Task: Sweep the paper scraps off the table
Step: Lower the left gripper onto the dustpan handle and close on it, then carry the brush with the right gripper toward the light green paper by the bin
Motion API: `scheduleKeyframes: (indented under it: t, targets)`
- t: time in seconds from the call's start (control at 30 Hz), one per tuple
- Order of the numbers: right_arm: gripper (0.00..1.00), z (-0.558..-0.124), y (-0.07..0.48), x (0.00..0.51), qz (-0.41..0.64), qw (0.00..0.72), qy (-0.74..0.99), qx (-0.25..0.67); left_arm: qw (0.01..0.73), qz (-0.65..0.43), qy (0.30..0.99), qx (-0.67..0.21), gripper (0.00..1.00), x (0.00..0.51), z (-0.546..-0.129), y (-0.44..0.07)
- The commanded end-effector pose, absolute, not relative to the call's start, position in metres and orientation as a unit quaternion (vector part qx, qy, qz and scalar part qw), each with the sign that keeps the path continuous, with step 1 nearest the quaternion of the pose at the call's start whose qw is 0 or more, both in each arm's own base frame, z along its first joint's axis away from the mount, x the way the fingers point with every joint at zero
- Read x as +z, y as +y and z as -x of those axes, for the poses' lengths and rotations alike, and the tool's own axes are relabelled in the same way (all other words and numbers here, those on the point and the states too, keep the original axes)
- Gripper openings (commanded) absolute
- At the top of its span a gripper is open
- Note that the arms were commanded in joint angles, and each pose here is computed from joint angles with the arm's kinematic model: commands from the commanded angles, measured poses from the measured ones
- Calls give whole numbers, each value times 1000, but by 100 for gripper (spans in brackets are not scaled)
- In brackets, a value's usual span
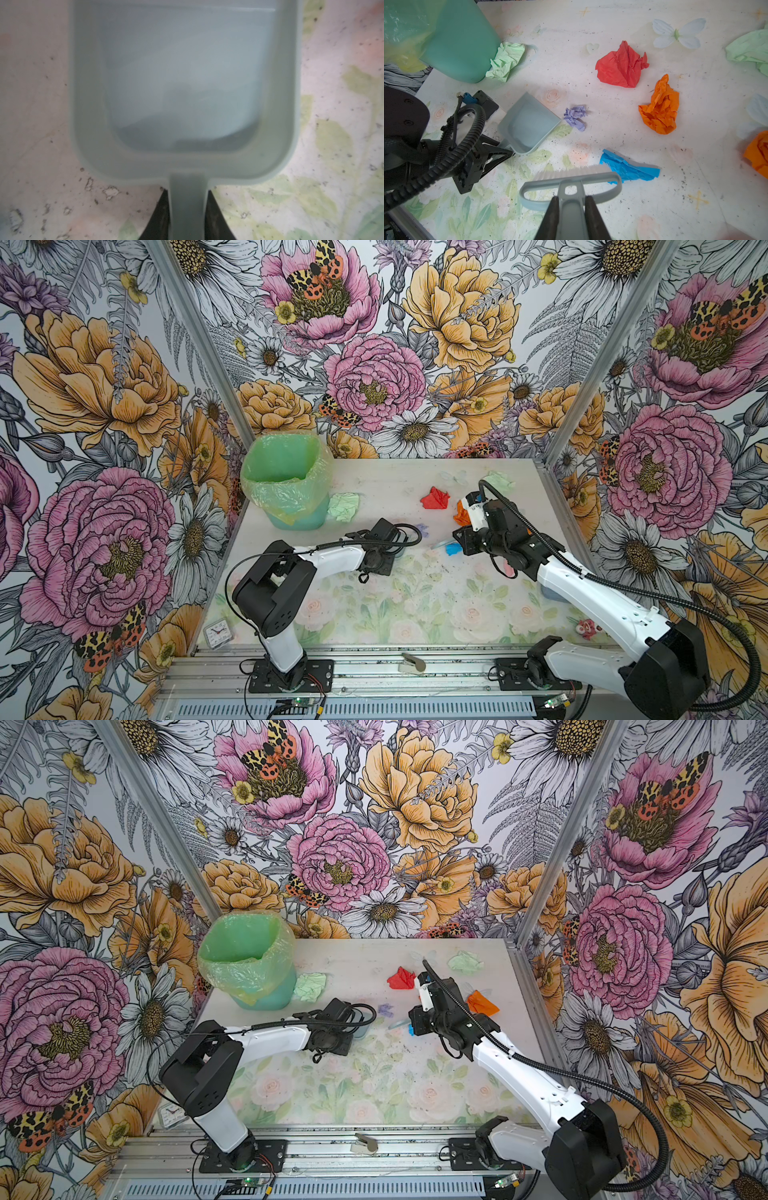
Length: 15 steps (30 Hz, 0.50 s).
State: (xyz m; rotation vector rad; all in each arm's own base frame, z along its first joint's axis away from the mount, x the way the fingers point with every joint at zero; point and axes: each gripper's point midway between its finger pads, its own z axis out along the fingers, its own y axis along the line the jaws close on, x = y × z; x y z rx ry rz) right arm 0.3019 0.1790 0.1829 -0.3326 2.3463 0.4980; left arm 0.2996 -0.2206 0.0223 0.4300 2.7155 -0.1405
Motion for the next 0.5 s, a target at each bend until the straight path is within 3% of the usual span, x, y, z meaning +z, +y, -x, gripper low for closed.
scheduleKeyframes:
  t: [0.0, 0.47]
  targets:
    - [0, -304, 179, 193, 124, 368, 899, 202, 186, -155, 969, -44, 21, 17, -300, -223]
    - [0, -310, 177, 203, 115, 380, 895, 201, 202, -157, 965, -61, 16, 33, -297, -226]
